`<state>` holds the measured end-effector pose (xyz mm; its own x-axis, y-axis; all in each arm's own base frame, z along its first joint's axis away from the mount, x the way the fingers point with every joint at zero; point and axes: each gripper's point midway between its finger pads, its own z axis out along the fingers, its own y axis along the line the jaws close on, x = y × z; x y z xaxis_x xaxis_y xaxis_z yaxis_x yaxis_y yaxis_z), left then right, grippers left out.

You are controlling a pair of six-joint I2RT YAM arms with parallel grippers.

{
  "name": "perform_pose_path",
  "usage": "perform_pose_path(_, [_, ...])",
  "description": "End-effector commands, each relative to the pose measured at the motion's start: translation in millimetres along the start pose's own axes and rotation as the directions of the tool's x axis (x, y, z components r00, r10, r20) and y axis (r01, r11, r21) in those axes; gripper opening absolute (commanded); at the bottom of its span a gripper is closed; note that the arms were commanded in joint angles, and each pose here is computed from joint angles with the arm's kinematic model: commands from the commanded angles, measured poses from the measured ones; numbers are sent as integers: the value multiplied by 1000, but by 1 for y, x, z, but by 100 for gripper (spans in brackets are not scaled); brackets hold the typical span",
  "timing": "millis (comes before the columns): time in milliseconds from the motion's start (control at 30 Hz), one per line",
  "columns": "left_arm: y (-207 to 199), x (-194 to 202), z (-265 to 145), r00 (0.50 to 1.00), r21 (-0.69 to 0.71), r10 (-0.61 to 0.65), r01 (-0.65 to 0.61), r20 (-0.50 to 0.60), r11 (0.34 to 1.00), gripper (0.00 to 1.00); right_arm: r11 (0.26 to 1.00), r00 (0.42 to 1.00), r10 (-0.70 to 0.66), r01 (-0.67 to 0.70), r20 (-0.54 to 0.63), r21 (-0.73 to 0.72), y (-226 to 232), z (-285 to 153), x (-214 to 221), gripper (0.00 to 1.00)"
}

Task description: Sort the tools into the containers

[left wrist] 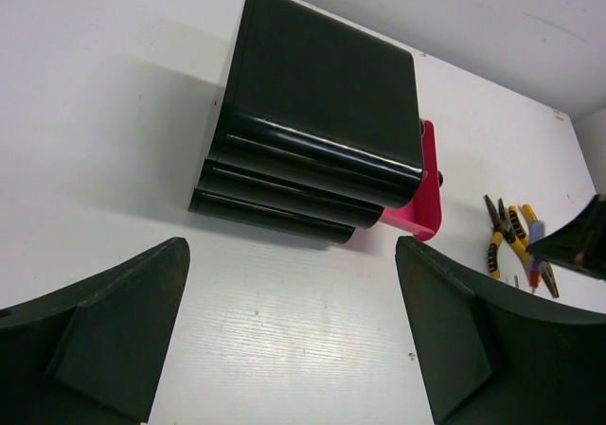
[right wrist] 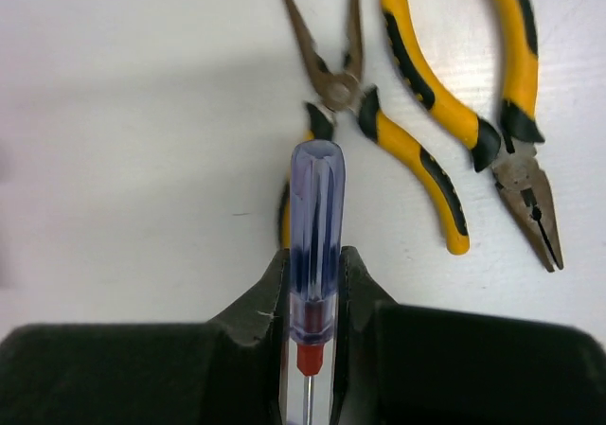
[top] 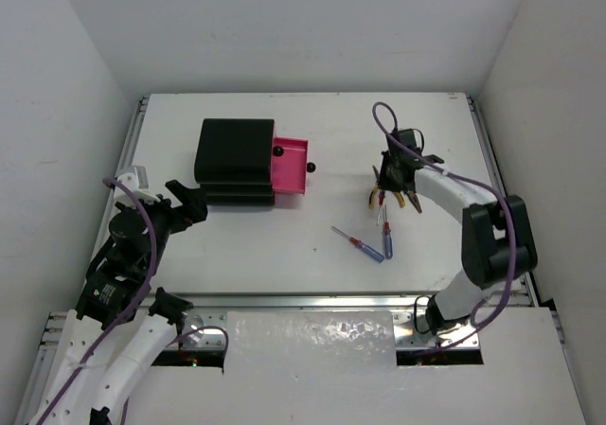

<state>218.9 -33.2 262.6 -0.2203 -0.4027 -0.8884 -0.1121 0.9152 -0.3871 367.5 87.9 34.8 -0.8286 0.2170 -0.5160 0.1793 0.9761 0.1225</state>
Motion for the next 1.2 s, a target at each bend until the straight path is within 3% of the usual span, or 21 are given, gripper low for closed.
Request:
perform_pose_path(0, [-8, -9, 1, 1000, 30, -7, 6, 28, 1000, 89, 993, 991, 5, 11, 135, -118, 26, -39, -35, 12])
perform_pose_path(133, [-8, -10, 1, 999, 28, -10, 9, 34, 1000, 89, 956, 977, -55, 111, 205, -272, 72, -66, -47, 12])
perform_pose_path(233, [-8, -9, 0, 999, 28, -9, 8, 33, 1000, 89, 853, 935, -174, 300, 308, -428, 133, -88, -53, 12])
perform_pose_path(267, [-7, -9, 1, 1000, 24, -8, 7, 30, 1000, 89, 811, 897, -213, 384, 388, -442, 153, -102, -68, 12])
perform_pose_path(367, [-7, -9, 2, 1000, 18, -8, 7, 28, 1000, 89, 737, 858, -247, 468, 450, -488, 196, -114, -83, 12])
perform_pose_path(633, [-6, -8, 3, 1000, 15, -9, 9, 25, 1000, 89, 692, 842, -177, 474, 509, -544, 251, -91, -117, 11])
perform_pose_path(1000, [-8, -7, 4, 1000, 25, -3, 3, 19, 1000, 89, 728, 865, -54, 377, 500, -573, 267, -77, -133, 9])
perform_pose_path(1167, [-9, -8, 2, 1000, 32, -4, 3, 24, 999, 89, 738, 890, -72, 351, 450, -576, 270, -81, -135, 10])
